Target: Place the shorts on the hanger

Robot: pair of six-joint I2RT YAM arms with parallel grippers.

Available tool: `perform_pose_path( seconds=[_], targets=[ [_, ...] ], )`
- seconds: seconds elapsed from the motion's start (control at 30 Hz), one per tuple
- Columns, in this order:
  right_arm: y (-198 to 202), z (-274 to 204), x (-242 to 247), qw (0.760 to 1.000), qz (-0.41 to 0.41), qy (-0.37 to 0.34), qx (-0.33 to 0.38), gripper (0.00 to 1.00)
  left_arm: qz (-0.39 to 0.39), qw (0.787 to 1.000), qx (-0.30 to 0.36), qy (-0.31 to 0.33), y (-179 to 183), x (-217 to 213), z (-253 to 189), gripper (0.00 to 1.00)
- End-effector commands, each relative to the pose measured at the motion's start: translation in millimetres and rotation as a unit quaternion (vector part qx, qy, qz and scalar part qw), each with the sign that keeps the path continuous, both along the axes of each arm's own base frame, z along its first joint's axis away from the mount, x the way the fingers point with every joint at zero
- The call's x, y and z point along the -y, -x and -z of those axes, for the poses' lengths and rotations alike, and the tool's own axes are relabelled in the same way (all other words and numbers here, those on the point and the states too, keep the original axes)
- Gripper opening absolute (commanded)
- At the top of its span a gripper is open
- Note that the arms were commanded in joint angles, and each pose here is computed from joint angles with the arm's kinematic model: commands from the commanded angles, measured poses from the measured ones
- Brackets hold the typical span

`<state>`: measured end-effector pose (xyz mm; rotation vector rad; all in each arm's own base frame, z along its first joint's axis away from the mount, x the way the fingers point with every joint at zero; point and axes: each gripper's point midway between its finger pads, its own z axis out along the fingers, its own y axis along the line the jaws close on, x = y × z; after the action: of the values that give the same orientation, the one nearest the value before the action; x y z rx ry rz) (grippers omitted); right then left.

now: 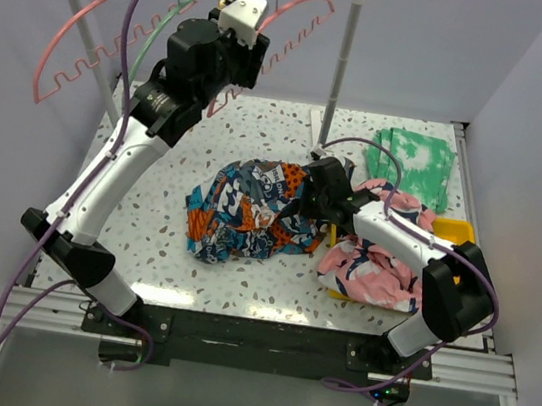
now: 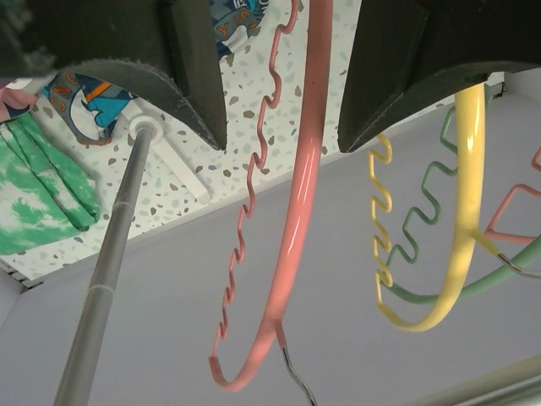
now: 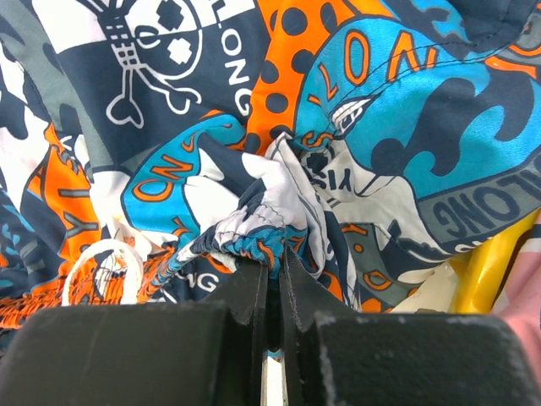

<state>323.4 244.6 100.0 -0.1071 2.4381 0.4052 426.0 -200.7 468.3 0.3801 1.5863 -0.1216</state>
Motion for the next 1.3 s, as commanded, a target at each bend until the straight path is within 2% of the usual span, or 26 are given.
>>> perform_pose_path(
  seconds=[0.0, 0.2, 0.6, 0.7, 0.73, 0.83, 1.27],
  targets=[
    [-6, -13, -10, 1.000, -0.015, -0.020, 0.017, 0.00, 0.007, 1.000, -0.001, 0.003, -6, 0, 6, 0.59],
    [-4, -10, -13, 0.999, -0.020, -0.022, 0.012, 0.00, 0.020, 1.000, -0.016, 0.008, -4, 3, 18, 0.53],
    [-3, -12, -13, 0.999, -0.024, -0.023, 0.011, 0.00, 0.027, 0.999, -0.019, 0.029, -10, 12, 20, 0.35],
    [-2, -13, -12, 0.999, -0.024, -0.022, 0.012, 0.00, 0.025, 0.999, -0.019, 0.028, -13, 12, 18, 0.22],
    [-2, -14, -12, 0.999, -0.024, -0.023, 0.013, 0.00, 0.024, 0.999, -0.021, 0.027, -15, 13, 20, 0.12],
    [-2, -15, -12, 0.999, -0.025, -0.021, 0.012, 0.00, 0.026, 0.999, -0.013, 0.026, -16, 14, 13, 0.00],
    [-8, -25, -18, 0.999, -0.040, -0.022, 0.022, 0.00, 0.018, 0.998, 0.054, 0.036, -5, 3, -32, 0.00]
  ],
)
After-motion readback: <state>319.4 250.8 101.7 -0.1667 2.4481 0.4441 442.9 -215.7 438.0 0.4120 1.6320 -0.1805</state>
